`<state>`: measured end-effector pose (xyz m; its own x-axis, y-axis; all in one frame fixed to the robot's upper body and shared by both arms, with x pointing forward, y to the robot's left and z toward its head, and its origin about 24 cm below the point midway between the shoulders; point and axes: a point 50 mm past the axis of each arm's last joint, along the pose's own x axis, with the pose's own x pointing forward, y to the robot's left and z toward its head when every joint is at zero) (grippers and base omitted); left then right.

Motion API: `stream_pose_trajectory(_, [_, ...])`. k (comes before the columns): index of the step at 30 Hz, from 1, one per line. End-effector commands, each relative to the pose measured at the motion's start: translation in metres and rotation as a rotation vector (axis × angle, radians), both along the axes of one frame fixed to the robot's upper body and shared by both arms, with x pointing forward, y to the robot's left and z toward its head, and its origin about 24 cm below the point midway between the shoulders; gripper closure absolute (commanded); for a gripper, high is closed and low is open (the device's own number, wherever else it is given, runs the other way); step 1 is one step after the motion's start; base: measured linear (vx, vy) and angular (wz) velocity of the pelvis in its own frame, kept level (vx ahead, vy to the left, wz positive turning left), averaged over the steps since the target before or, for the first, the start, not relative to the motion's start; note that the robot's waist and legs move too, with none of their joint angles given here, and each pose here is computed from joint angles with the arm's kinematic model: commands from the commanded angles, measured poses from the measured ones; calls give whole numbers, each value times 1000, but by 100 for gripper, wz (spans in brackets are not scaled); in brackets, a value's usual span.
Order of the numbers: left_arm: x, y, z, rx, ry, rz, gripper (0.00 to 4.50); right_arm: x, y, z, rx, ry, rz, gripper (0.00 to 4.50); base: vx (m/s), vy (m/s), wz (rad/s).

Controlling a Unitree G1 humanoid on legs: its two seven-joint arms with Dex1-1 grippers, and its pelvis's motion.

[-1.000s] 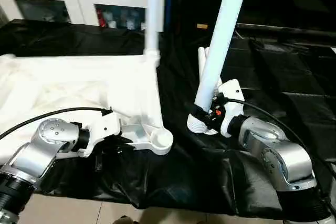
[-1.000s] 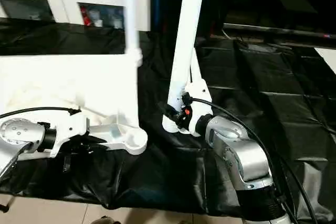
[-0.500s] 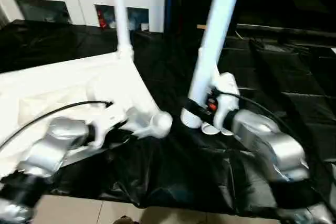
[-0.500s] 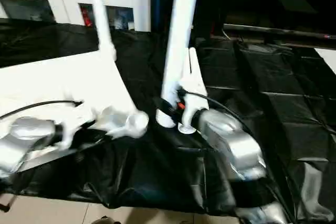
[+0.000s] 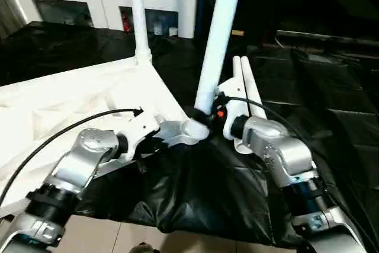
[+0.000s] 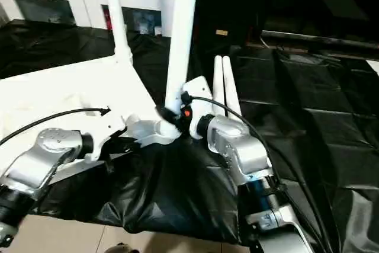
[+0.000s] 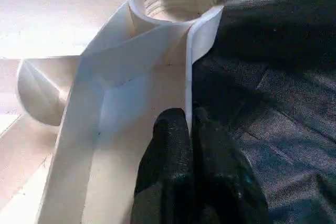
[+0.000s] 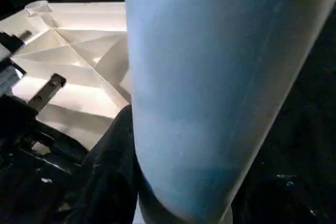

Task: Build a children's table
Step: Insert table leg to table base

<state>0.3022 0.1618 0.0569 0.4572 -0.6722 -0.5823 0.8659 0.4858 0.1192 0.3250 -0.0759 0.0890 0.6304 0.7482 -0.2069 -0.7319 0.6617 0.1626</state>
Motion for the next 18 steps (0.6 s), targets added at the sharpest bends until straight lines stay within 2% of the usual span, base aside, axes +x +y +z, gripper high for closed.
stream_pose_trajectory(1, [-2,-9,-12,-22,29,22,450,6,1,6,1,-33,14,261,0,0,0])
stream_pose_trajectory(8, [-3,-17,-7,-63,-1,-29,450,14,3,0,11,-11,15,261,0,0,0])
stream_pose_trajectory(18, [-6,-20,-6,-99,14,-46,450,20,5,-10,29,5,-16,261,0,0,0])
